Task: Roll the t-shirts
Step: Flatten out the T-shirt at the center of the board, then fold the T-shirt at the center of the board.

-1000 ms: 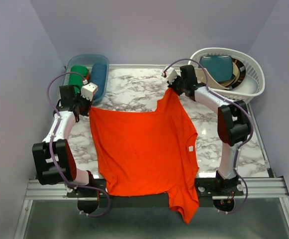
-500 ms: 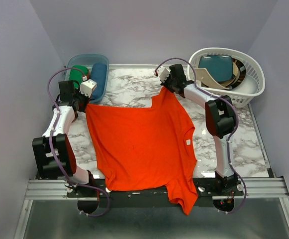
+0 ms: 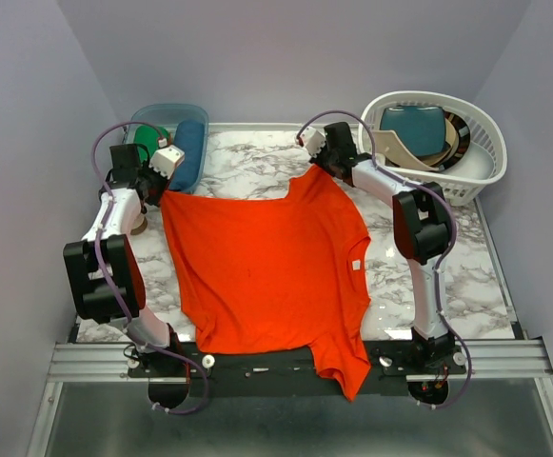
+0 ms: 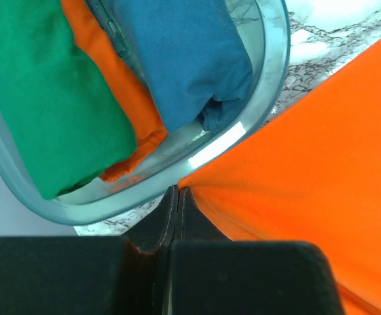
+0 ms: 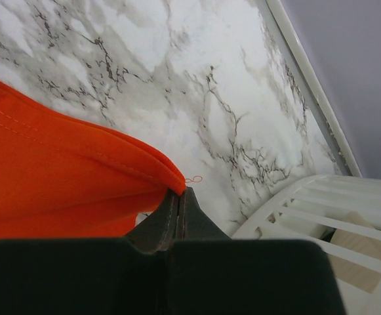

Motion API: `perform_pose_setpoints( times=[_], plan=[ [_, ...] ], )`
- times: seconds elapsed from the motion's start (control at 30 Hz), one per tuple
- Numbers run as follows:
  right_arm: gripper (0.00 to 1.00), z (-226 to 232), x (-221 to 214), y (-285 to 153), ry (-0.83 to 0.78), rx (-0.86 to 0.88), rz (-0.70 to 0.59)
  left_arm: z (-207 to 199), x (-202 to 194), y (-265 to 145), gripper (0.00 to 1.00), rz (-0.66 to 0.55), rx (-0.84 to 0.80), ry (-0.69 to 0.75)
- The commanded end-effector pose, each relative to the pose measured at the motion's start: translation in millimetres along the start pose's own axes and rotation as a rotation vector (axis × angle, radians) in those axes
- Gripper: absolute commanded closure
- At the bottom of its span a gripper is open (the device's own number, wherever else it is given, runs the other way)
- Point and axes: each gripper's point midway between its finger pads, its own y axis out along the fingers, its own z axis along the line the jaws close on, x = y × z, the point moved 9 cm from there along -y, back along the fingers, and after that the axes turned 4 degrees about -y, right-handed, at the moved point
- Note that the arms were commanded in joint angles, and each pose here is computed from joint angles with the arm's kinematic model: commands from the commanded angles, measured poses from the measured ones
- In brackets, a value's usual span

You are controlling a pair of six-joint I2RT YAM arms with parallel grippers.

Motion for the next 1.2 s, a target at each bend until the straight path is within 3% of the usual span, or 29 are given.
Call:
perform_pose_setpoints(
  times=[0.0,0.3,0.63,1.17],
  plan=[
    [0.99,-17.1,-5.5,-7.3,-0.005,-0.078,0.049,10.8,6.7,6.6,1.00,-0.003,0.009,0.027],
    [0.99,-38.7,-3.8,-30.1,0.020,-0.096,0.026,6.4,0.0,4.9,1.00,0.028,-0.018,0.049],
    [0.99,-13.9,-21.6,-63.4,0.006,0.034,0.053,-19.9,-20.9,-4.0,1.00,0.045,-0.123,0.023],
    [0.99,16.2,-47.2,-126.6,0.047,0.088,0.046,-39.6,-37.7,-49.0,1.00,0.073,-0.104,0.057]
  ],
)
